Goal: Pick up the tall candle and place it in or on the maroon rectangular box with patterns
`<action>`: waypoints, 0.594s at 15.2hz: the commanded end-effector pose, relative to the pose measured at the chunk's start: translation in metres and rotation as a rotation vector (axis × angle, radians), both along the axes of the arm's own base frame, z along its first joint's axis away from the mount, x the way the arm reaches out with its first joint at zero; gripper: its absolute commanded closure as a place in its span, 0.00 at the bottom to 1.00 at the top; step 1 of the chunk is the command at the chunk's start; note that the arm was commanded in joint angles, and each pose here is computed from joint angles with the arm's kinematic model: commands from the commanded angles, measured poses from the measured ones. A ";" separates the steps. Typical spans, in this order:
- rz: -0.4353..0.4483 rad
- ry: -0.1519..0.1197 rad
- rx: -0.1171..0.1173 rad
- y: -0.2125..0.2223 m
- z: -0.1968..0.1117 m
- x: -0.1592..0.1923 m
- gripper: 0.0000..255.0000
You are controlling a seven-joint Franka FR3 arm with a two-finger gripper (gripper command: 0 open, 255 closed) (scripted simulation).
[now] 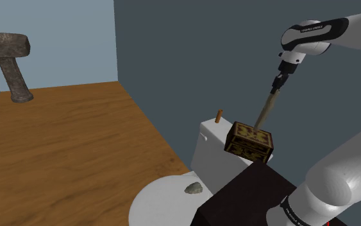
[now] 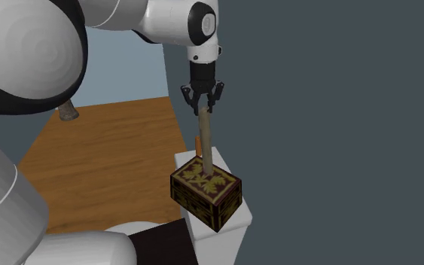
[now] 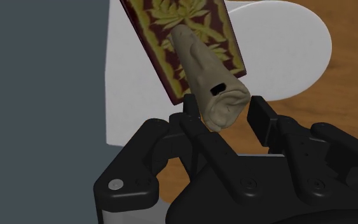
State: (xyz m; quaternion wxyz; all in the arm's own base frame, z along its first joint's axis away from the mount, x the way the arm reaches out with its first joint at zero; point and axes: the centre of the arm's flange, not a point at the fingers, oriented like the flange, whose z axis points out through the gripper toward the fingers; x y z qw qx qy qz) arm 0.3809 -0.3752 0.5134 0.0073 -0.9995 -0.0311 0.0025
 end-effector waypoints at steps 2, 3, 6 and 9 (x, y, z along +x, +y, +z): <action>0.000 -0.001 -0.001 -0.001 -0.015 -0.001 1.00; 0.000 -0.001 -0.001 -0.001 -0.021 -0.001 1.00; 0.000 -0.001 -0.001 -0.001 -0.026 -0.001 1.00; 0.000 -0.001 -0.001 -0.001 -0.026 -0.001 1.00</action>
